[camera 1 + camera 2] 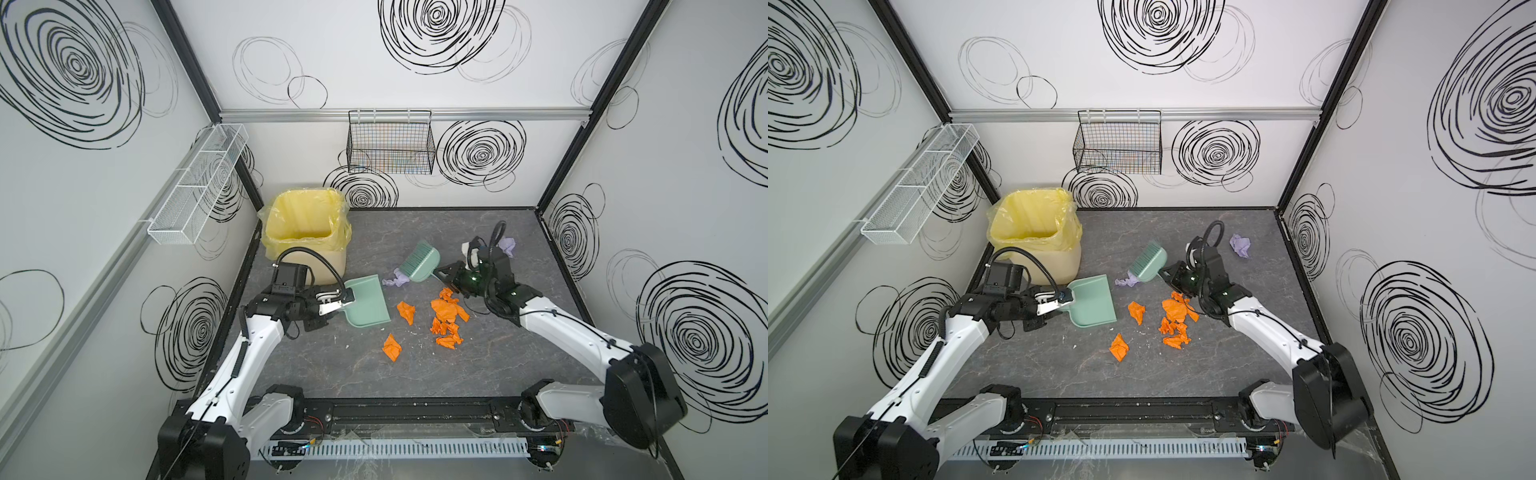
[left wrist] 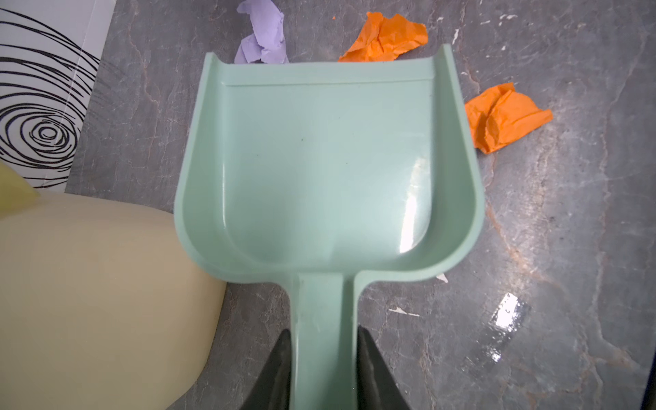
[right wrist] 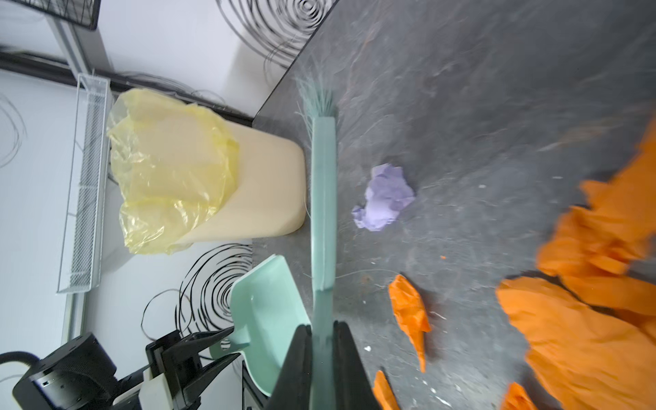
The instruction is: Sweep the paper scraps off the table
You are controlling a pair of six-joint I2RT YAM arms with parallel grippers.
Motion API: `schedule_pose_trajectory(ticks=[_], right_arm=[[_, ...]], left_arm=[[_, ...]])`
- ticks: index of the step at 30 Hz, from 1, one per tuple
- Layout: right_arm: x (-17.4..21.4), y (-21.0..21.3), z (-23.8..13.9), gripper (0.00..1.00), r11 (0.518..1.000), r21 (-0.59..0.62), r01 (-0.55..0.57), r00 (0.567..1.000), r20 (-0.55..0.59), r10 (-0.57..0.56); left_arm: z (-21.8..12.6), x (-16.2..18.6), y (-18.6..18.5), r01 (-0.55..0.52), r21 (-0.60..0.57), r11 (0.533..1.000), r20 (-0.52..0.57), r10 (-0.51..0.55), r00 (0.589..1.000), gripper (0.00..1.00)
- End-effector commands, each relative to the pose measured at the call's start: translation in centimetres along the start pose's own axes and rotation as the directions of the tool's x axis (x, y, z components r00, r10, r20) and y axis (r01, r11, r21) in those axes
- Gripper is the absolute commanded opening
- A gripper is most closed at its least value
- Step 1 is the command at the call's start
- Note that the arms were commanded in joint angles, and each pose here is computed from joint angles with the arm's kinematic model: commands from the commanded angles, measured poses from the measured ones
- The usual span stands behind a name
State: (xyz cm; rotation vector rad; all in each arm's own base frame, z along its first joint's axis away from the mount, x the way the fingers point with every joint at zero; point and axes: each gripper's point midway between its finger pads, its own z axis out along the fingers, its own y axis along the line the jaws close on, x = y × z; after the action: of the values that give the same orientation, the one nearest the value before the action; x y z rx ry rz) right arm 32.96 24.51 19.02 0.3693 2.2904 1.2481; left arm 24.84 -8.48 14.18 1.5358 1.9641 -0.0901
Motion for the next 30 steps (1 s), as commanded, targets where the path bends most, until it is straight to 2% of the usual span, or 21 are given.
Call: schedule_pose_trajectory(ticks=[1, 7, 14, 21, 30], right_arm=[[0.5, 3.5, 2.7, 0.00, 0.996, -0.074, 0.050, 0.996, -0.064, -0.055], [2.3, 2.6, 7.0, 0.00, 0.998, -0.044, 0.054, 0.988, -0.144, -0.059], [4.1, -0.9, 8.1, 0.00, 1.000, 0.003, 0.022, 0.982, -0.187, -0.021], [5.2, -4.5, 5.8, 0.00, 0.996, 0.080, 0.023, 0.981, -0.193, -0.007], [5.3, -9.3, -0.3, 0.00, 0.981, 0.193, 0.015, 0.991, -0.137, 0.012]], left_arm=[[-0.5, 0.5, -0.1, 0.015, -0.014, 1.000, 0.004, -0.015, 1.000, 0.00], [-1.2, 1.2, 0.1, 0.033, -0.018, 0.999, 0.003, -0.033, 0.999, 0.00], [-1.1, 1.6, 0.3, 0.046, -0.007, 0.999, 0.012, -0.045, 0.999, 0.00], [-0.7, 1.5, 0.5, 0.053, 0.003, 0.999, 0.022, -0.053, 0.998, 0.00], [-0.1, 1.7, 0.2, 0.060, 0.013, 0.998, 0.027, -0.060, 0.998, 0.00]])
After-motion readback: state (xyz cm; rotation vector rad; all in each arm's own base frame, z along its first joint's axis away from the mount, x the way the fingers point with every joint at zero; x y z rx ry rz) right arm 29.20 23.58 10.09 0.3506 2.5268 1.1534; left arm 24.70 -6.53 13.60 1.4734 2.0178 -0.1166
